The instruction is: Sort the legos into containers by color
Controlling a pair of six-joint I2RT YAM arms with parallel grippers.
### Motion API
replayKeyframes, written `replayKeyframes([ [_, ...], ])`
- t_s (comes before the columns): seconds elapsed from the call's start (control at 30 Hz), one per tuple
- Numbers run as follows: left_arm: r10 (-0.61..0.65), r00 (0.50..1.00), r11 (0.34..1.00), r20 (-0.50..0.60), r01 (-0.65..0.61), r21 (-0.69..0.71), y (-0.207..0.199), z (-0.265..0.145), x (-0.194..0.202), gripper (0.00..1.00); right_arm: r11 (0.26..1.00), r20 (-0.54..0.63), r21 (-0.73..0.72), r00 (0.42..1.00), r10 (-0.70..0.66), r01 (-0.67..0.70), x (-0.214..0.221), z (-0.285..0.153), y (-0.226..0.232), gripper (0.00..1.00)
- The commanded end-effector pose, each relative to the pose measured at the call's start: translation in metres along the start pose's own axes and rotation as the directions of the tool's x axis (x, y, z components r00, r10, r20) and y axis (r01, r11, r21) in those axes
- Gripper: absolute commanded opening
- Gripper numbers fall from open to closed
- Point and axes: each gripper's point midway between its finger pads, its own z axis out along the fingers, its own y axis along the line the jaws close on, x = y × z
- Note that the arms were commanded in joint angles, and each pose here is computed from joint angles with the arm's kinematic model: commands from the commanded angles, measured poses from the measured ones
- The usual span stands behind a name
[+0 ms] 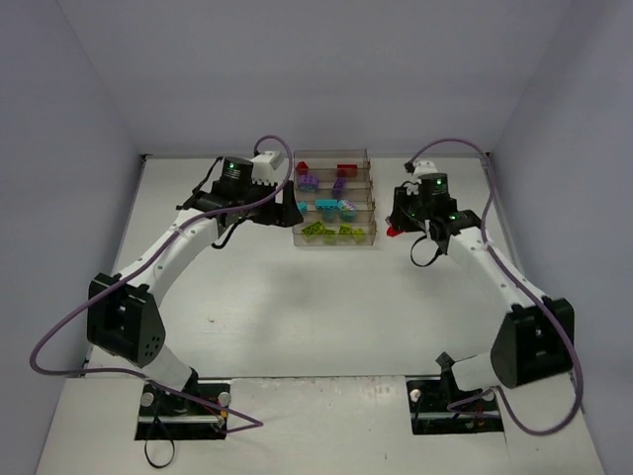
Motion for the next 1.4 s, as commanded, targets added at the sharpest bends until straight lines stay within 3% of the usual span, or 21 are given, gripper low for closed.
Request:
replayKeyframes([
  [0.0,-0.041,0.987,0.990,0.153,0.019,0.139,-0.042,-0.031,-0.042,0.76,0.985,0.300,-0.170,0.950,0.088,-0.038,-0.081,-0.048,0.037,0.00],
  [0.2,-0.150,0.952,0.969,0.265,0.088,0.233,-0.070,-0.042,-0.062,0.76,0.930,0.415,-0.352,0.874,0.254,-0.103,-0.119,-0.069,0.079,0.00],
  [0.43,-0.065,0.866,0.986,0.496,-0.020,0.164,-0.099,-0.054,-0.088,0.76,0.874,0.437,-0.463,0.819,0.371,-0.149,-0.143,-0.075,0.123,0.00],
  [0.77,0.037,0.863,0.990,0.504,-0.098,0.096,-0.110,-0.031,-0.087,0.76,0.833,0.404,-0.526,0.811,0.422,-0.171,-0.143,-0.075,0.166,0.00],
  [0.87,0.061,0.869,0.990,0.492,-0.115,0.081,-0.108,-0.026,-0.083,0.75,0.831,0.403,-0.529,0.810,0.426,-0.174,-0.143,-0.075,0.167,0.00],
  [1.0,0.104,0.873,0.988,0.476,-0.144,0.049,-0.105,-0.019,-0.079,0.65,0.823,0.399,-0.540,0.808,0.434,-0.176,-0.143,-0.075,0.170,0.00],
  [1.37,0.115,0.856,0.985,0.504,-0.164,0.053,-0.107,-0.008,-0.083,0.65,0.808,0.370,-0.561,0.818,0.440,-0.182,-0.139,-0.073,0.177,0.00],
])
